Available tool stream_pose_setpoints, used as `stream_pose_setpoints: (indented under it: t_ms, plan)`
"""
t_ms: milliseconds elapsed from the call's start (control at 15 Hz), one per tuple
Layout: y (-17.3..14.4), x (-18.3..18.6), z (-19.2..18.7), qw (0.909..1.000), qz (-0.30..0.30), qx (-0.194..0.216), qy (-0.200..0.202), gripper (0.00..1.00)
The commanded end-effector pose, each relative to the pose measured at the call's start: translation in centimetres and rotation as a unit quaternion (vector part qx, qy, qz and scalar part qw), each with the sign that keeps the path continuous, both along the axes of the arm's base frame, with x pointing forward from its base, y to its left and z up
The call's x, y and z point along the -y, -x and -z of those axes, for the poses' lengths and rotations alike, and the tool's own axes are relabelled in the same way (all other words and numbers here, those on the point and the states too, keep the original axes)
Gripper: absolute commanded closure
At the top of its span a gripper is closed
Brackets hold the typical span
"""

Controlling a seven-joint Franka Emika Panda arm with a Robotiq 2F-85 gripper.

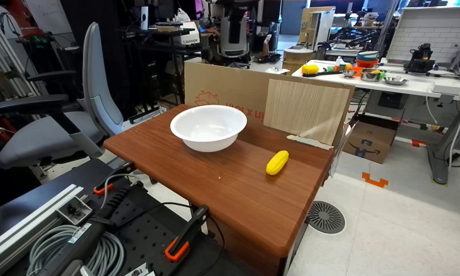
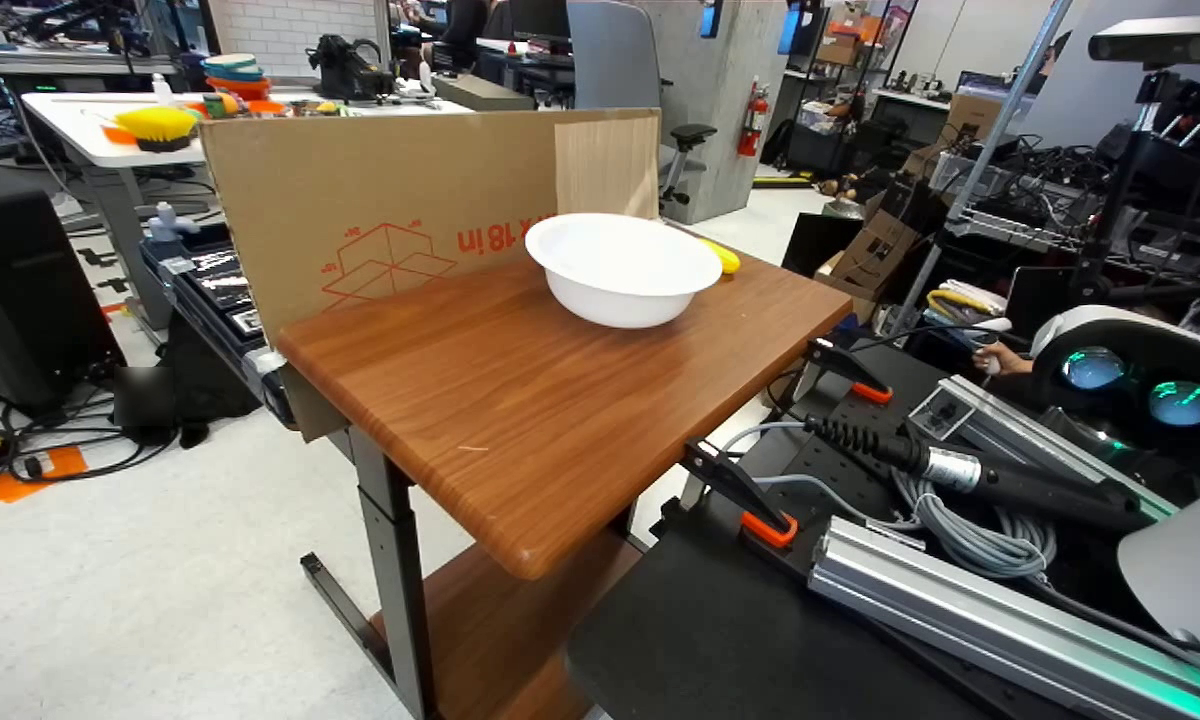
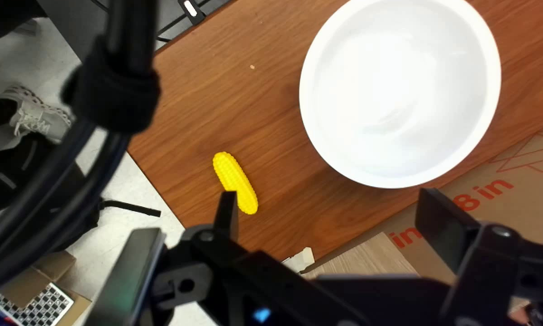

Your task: Put the yellow object in the white bowl

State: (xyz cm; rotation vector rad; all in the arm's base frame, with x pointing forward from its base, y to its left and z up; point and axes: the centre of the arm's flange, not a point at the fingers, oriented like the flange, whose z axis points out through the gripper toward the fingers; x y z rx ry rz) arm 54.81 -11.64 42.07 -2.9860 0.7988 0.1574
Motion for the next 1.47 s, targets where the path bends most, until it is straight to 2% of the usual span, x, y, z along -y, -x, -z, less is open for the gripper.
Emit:
stream_pose_setpoints:
  t_ms: [0,133,200,467,533,667,867,1067,1267,1400]
  plan:
    - [-2.6,2.1,0.7,0.9990,0.041,-0.003,-0.017,0.00]
    - [-2.7,1.9,0.1,0.9989,0.046,-0.001,-0.009,0.00]
    - [-1.6,1.8,1.3,0.9995,0.032,-0.005,-0.007,0.00]
    - [-1.7,1.8,1.5,0.9994,0.032,-0.006,-0.006,0.00]
    - [-2.5,1.9,1.4,0.9992,0.039,-0.003,-0.005,0.00]
    - [-5.1,3.4,2.2,0.9974,0.065,-0.027,-0.015,0.00]
    - [-7.2,6.2,5.9,0.9902,0.123,-0.063,-0.022,0.00]
    - [-8.2,8.6,11.8,0.9829,0.155,-0.097,-0.023,0.00]
    - [-9.0,9.6,16.8,0.9837,0.135,-0.118,-0.007,0.00]
    - [-9.9,8.9,18.8,0.9858,0.116,-0.120,0.023,0.00]
